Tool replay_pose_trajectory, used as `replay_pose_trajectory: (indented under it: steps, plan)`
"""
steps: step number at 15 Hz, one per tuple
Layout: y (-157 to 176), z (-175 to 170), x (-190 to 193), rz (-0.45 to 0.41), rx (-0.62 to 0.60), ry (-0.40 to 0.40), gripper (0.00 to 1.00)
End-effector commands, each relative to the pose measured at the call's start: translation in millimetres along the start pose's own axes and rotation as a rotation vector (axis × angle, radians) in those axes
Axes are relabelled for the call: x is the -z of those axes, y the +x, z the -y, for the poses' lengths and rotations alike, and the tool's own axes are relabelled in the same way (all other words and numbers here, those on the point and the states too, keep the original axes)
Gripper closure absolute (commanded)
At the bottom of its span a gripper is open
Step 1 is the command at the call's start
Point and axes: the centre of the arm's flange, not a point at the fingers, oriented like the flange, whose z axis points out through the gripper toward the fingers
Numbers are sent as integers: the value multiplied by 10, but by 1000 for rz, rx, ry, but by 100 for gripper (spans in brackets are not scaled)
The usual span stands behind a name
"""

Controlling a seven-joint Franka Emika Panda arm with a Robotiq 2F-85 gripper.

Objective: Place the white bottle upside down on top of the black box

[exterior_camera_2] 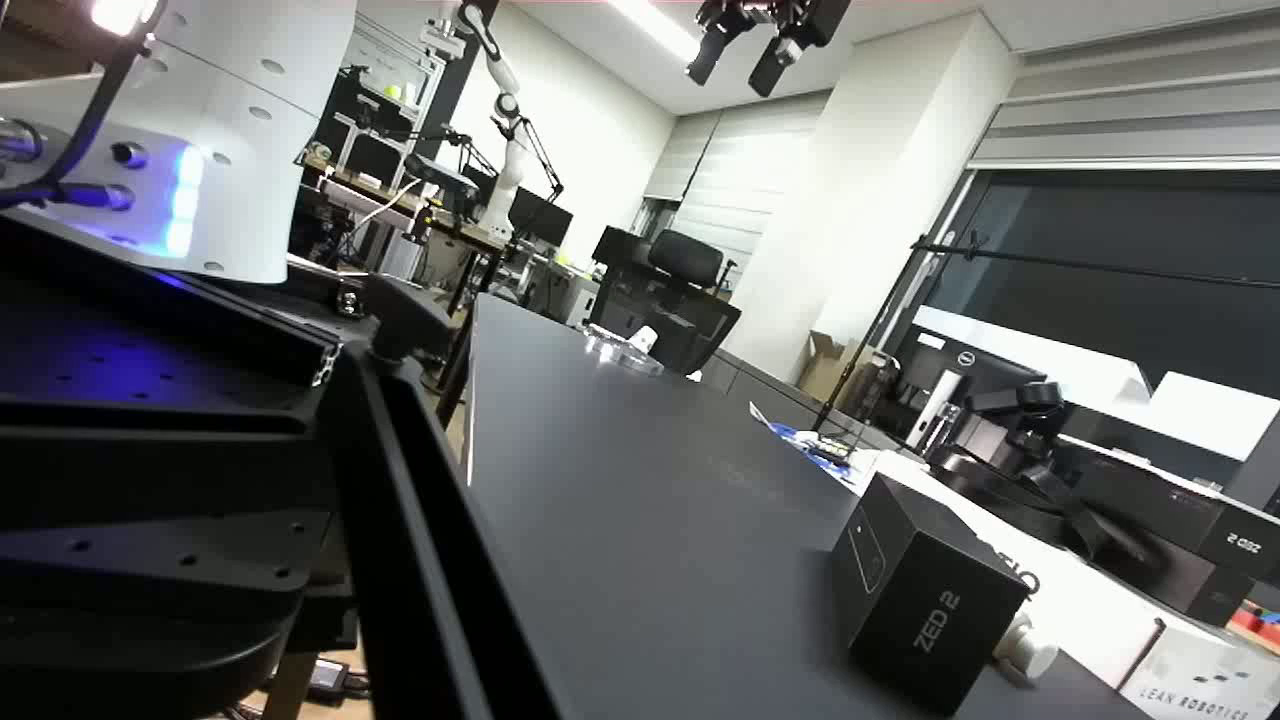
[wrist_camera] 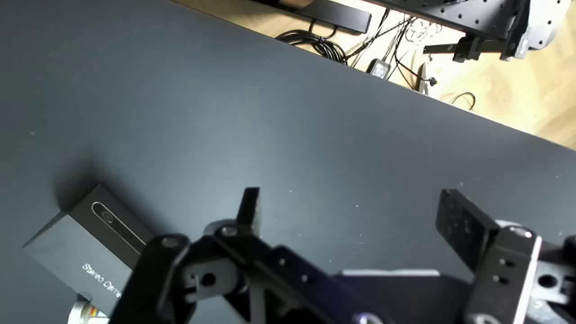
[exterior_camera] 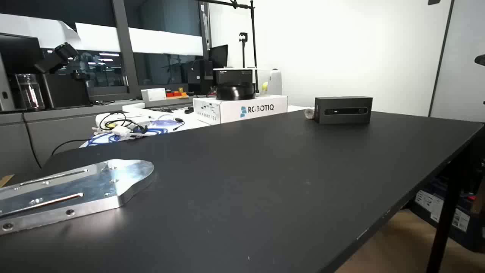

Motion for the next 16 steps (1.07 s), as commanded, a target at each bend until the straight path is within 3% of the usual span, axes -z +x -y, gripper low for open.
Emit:
replay_pose_trajectory:
  steps: [1, 9, 13, 16]
  plan:
    - [1, -1, -1, 0, 0, 0, 0]
    - [1, -1, -1, 0, 0, 0, 0]
    - [338, -335, 129, -151, -166, -68, 0]
    - [652, -647, 241, -244, -300, -68, 0]
